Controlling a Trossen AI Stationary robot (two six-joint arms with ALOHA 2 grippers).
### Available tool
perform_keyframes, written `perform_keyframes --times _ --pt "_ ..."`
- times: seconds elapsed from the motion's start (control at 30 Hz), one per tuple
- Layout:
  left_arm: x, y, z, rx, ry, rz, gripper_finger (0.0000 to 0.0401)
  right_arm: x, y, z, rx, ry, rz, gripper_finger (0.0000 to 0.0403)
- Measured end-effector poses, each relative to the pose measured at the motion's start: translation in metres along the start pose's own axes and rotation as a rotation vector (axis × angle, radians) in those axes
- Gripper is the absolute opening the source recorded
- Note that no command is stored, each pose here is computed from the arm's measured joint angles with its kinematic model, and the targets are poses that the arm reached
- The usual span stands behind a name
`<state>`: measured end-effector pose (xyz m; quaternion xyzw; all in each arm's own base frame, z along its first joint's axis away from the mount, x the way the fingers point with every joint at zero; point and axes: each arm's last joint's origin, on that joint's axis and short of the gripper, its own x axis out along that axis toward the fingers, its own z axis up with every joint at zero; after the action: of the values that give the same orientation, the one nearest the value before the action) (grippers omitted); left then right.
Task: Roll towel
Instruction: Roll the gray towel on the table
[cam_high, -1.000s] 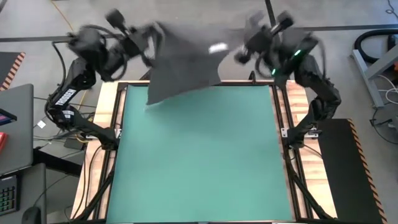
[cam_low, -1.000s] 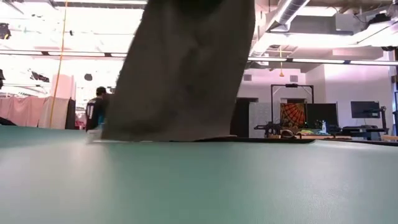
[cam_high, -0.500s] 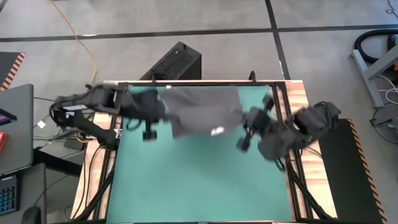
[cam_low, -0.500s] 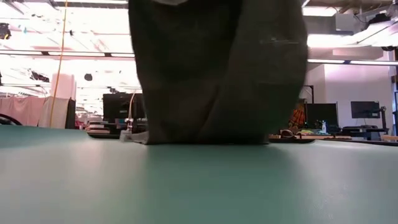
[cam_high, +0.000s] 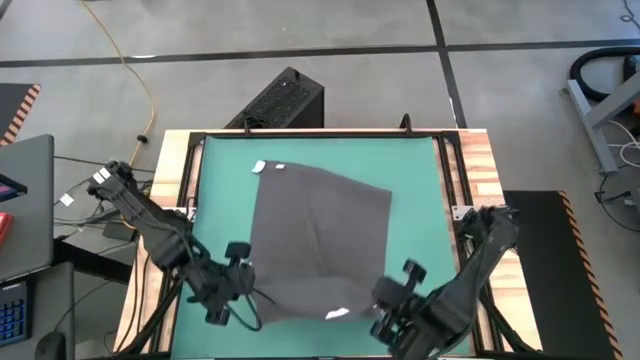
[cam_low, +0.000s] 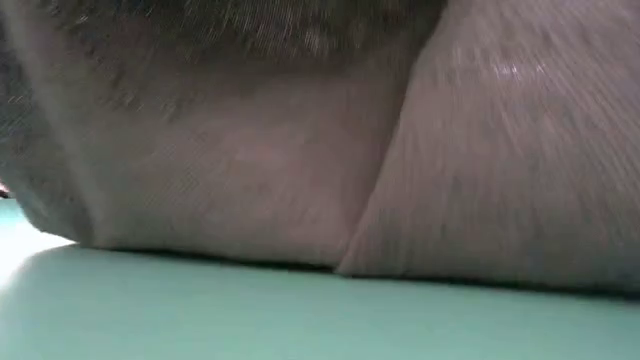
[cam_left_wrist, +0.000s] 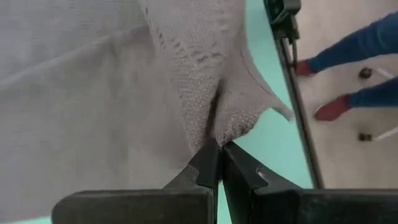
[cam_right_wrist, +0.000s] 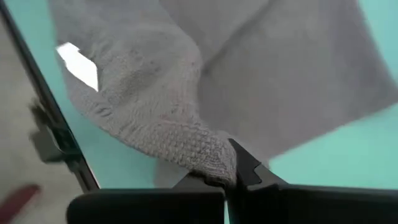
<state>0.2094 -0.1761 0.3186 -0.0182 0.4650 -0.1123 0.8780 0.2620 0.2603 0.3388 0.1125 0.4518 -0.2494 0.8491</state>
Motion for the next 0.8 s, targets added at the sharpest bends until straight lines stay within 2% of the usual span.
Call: perform_keyframes --times 0.1,0.2,0.47,0.67,0.73,0.8 --pt "0.013 -0.006 -0.014 -0.061 0.013 -0.017 0.0 0.016 0.015 -0.011 -0.011 0.085 -0.007 0.0009" --pt "0.02 -0.012 -0.025 -0.168 0.061 -0.065 0.0 0.025 0.029 -0.019 0.002 0.155 0.04 0.0009" --pt "0.009 -0.046 -0.043 -0.244 0.084 -0.183 0.0 0.005 0.029 -0.028 0.131 0.149 0.104 0.0009" --pt "-0.004 -0.063 -0.052 -0.266 0.036 -0.16 0.0 -0.006 0.021 -0.032 0.176 0.151 0.076 0.0009" --pt "-0.006 -0.065 -0.053 -0.288 0.025 -0.158 0.0 -0.006 0.023 -0.031 0.187 0.152 0.102 0.0009" --pt "-0.006 -0.067 -0.052 -0.344 0.026 -0.178 0.0 -0.009 0.03 -0.028 0.184 0.144 0.175 0.0009"
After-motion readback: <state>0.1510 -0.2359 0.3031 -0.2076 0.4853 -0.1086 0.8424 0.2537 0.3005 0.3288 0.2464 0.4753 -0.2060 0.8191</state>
